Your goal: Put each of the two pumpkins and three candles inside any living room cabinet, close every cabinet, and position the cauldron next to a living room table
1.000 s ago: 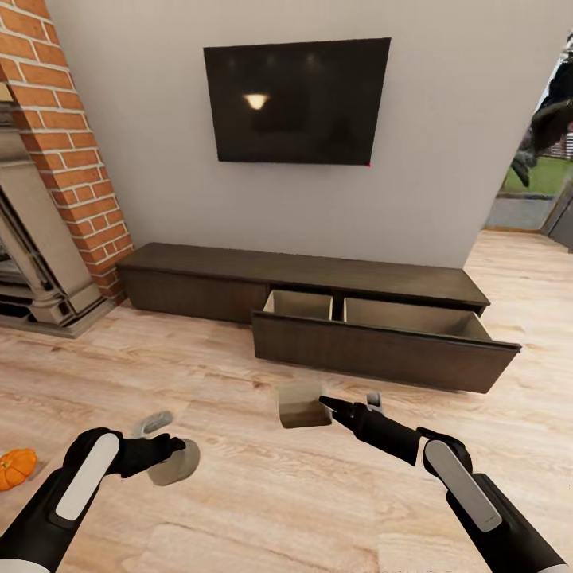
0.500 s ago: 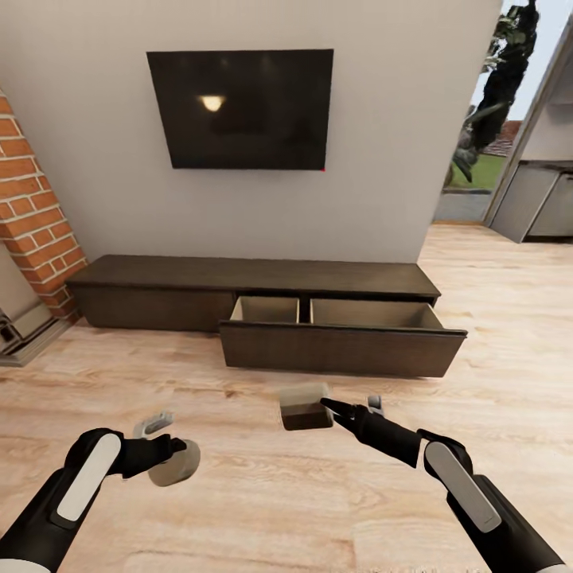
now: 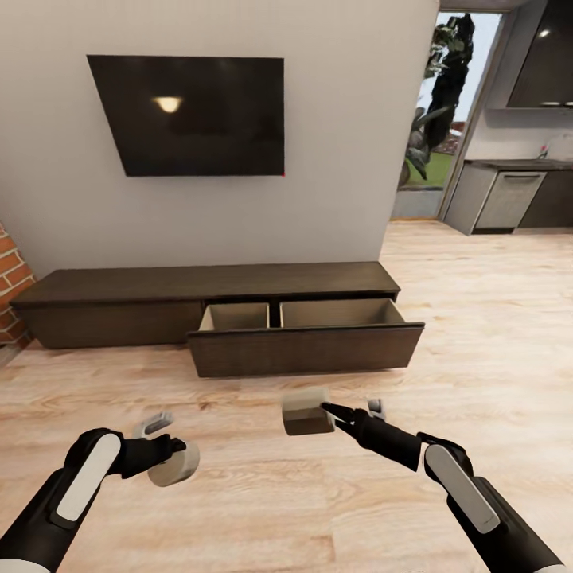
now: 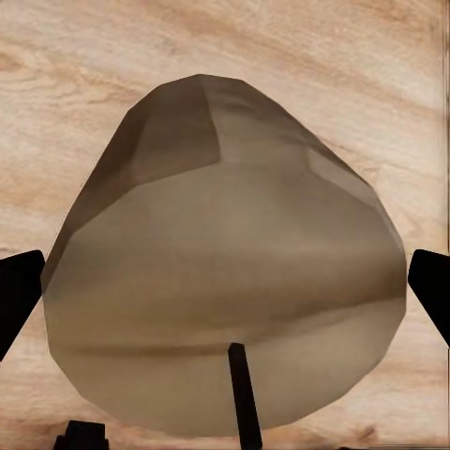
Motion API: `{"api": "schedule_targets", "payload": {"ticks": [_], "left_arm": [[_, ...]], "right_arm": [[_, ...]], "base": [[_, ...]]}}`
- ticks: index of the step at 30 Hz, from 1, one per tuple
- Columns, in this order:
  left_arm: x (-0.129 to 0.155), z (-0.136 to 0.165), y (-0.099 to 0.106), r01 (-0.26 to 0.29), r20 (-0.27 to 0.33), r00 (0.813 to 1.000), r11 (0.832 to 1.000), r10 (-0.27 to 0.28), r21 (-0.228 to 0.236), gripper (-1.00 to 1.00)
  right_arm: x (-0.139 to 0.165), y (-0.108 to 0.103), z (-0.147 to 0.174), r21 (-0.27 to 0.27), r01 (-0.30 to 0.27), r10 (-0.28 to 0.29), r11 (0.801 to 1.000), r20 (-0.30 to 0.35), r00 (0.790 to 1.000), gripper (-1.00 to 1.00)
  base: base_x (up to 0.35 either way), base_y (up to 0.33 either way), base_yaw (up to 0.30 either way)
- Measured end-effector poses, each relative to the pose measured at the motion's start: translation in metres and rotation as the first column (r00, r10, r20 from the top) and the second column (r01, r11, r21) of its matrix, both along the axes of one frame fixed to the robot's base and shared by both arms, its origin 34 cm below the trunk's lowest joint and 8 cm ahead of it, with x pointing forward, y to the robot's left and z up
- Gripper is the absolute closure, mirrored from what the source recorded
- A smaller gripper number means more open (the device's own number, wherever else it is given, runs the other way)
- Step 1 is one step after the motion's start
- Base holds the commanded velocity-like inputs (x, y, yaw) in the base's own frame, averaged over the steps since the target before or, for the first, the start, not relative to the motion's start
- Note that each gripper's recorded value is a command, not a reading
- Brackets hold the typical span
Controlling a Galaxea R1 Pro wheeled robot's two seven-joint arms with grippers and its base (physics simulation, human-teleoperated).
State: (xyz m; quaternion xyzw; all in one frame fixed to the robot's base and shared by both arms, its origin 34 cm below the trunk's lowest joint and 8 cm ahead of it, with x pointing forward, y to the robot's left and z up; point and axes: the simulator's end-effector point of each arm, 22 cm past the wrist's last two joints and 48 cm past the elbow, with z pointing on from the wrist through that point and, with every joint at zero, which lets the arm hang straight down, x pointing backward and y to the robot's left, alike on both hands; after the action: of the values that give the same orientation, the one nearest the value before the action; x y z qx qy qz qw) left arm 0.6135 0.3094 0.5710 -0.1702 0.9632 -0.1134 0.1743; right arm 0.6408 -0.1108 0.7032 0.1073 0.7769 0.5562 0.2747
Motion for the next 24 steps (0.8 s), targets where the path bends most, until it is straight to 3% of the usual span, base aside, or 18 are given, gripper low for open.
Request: {"api": "schedule_targets", "payload": {"ticks": [6, 8, 9, 11, 13, 16, 20, 21, 22, 24], "left_arm": [[0.001, 0.006, 0.000, 0.000, 0.000, 1.000, 1.000, 0.000, 0.001, 1.00], [0.001, 0.006, 0.000, 0.000, 0.000, 1.000, 1.000, 0.000, 0.000, 1.00], [0.001, 0.006, 0.000, 0.000, 0.000, 1.000, 1.000, 0.000, 0.000, 1.00], [0.001, 0.006, -0.001, 0.001, 0.000, 1.000, 1.000, -0.001, -0.002, 1.00], [0.001, 0.006, 0.000, 0.002, -0.001, 1.000, 1.000, -0.002, 0.002, 1.00], [0.001, 0.006, 0.000, 0.002, 0.000, 1.000, 1.000, -0.002, 0.001, 1.00], [0.000, 0.005, 0.000, 0.004, -0.001, 1.000, 1.000, -0.004, 0.004, 1.00], [0.000, 0.005, 0.000, 0.006, -0.002, 1.000, 1.000, -0.006, 0.008, 1.00], [0.000, 0.005, 0.001, 0.007, -0.003, 1.000, 1.000, -0.007, 0.013, 1.00], [0.000, 0.004, -0.002, 0.013, -0.004, 1.000, 1.000, -0.013, 0.013, 1.00]], "right_arm": [[0.002, -0.001, 0.004, -0.007, 0.004, -0.004, 1.000, -0.003, 1.000, 1.00], [0.002, -0.005, -0.006, -0.049, 0.017, -0.018, 0.999, -0.024, 1.000, 1.00], [0.003, -0.008, -0.013, -0.077, 0.025, -0.028, 0.997, -0.040, 0.999, 1.00], [0.003, -0.029, -0.054, -0.268, 0.062, -0.098, 0.962, -0.121, 0.988, 1.00], [0.003, -0.043, -0.070, -0.355, 0.083, -0.149, 0.931, -0.164, 0.975, 1.00], [-0.002, -0.073, -0.096, -0.520, 0.097, -0.236, 0.849, -0.208, 0.949, 1.00], [-0.019, -0.125, -0.128, -0.724, 0.083, -0.377, 0.685, -0.255, 0.891, 1.00], [-0.026, -0.142, -0.135, -0.775, 0.072, -0.422, 0.628, -0.261, 0.868, 1.00], [-0.029, -0.150, -0.137, -0.798, 0.069, -0.446, 0.599, -0.261, 0.856, 1.00], [-0.033, -0.159, -0.138, -0.824, 0.066, -0.477, 0.563, -0.259, 0.840, 1.00]], "base": [[0.000, 0.000, -0.041], [0.000, 0.000, -0.004], [0.000, 0.000, 0.000], [0.000, 0.000, 0.000], [0.000, 0.000, 0.000], [0.000, 0.000, 0.000], [0.007, -0.002, 0.000], [0.077, -0.055, 0.000], [0.117, -0.115, 0.000], [0.152, -0.182, 0.000]]}}
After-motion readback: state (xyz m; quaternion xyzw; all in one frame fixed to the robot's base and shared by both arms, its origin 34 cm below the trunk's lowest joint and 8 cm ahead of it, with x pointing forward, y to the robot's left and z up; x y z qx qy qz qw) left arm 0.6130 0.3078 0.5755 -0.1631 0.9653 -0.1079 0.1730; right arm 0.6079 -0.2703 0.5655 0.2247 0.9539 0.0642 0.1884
